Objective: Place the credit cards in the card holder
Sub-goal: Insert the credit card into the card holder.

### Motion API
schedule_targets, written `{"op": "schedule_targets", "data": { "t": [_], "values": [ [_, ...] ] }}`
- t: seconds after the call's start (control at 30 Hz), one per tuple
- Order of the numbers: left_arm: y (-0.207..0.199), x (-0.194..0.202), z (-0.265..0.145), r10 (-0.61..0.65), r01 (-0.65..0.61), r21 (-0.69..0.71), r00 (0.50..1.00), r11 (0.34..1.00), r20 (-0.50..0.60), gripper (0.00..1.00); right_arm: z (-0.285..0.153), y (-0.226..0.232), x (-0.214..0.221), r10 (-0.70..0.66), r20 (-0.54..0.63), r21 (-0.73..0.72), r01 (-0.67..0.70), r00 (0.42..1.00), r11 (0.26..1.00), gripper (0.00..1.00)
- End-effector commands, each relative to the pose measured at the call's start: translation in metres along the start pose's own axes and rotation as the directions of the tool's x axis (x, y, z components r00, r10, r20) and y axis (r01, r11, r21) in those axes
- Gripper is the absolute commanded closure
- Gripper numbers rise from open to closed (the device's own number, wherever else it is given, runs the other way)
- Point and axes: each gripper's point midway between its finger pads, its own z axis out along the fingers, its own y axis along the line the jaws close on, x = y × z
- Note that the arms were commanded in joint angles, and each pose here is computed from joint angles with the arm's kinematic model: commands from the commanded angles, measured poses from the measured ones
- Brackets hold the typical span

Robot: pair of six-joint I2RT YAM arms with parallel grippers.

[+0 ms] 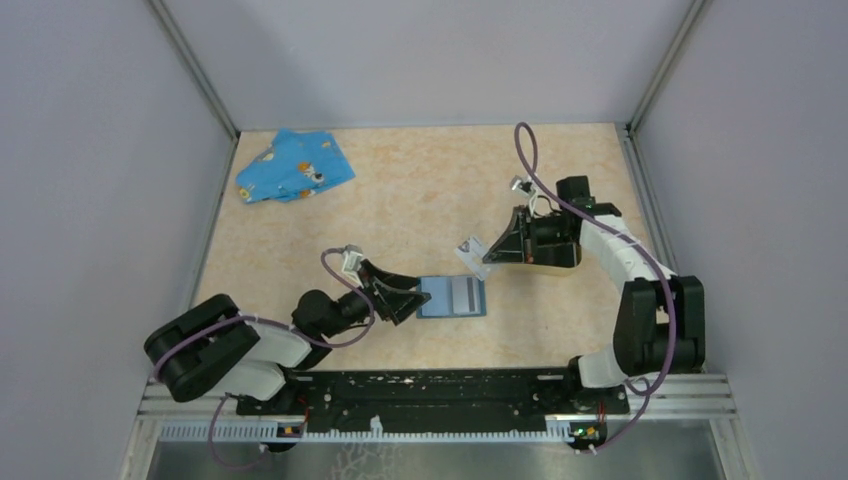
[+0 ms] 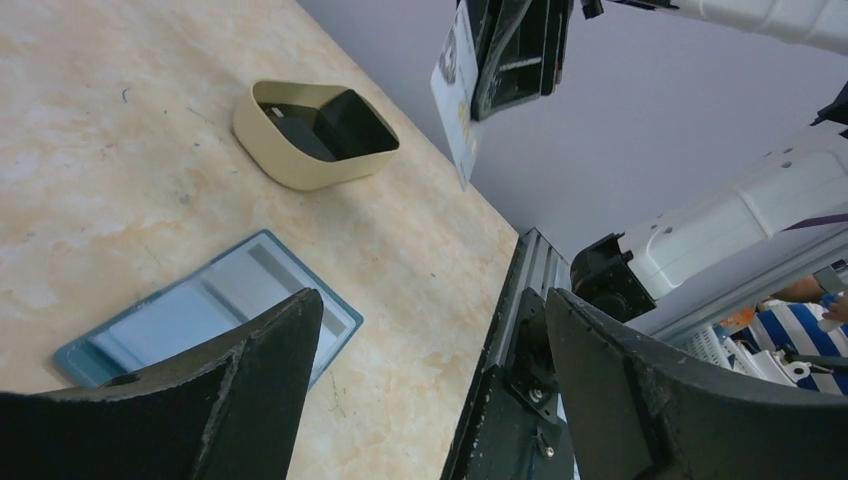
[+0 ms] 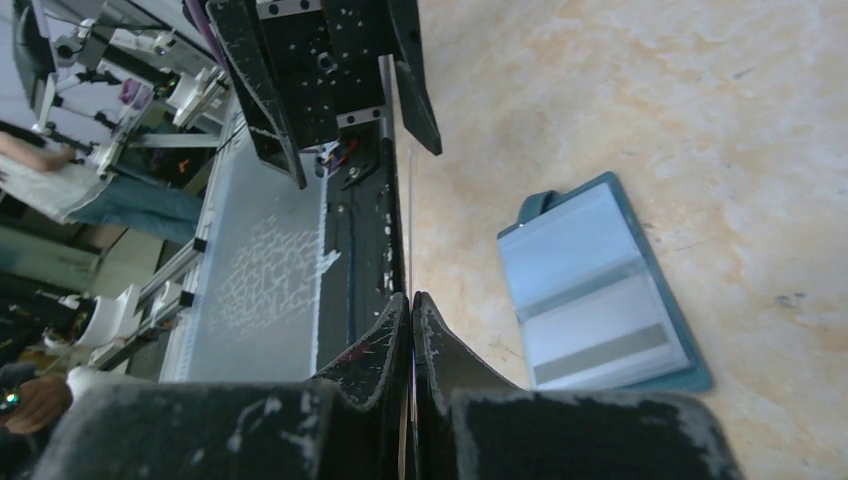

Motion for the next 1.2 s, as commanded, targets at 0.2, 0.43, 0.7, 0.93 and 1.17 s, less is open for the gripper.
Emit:
{"op": "schedule_targets", "data": {
  "t": [0.2,0.43,0.7,0.93,1.17],
  "values": [
    [-0.029,-0.034,0.045,0.013,-0.034,0.166,0.992,0.986,0.127,0.24,0.032,0.020,0.013,-0.062,-0.074,-0.160,0.050,0.995,0.986,1.00],
    [-0.034,-0.032,0.064,-0.048,0.025,0.221,0.994,0.975,0.103,0.43,0.045,0.026,0.023,-0.101,-0.129,-0.184,0.077,0.986,0.980,1.00],
    [-0.045,-0.022,0.065,-0.067,0.053,0.290,0.997,0.956,0.036,0.73,0.051,0.023,0.028,-0.098,-0.162,-0.169,0.071,0.982,0.983,1.00],
    [-0.045,-0.019,0.054,-0.004,-0.007,0.287,0.999,0.958,0.037,1.00,0.051,0.006,0.034,-0.128,-0.224,-0.079,0.113,0.966,0.991,0.88],
    [-0.031,0.018,0.049,0.131,-0.079,0.192,0.952,0.978,-0.278,1.00,0.041,-0.005,0.033,-0.233,-0.283,0.004,0.244,0.930,0.970,0.56]
  ]
}}
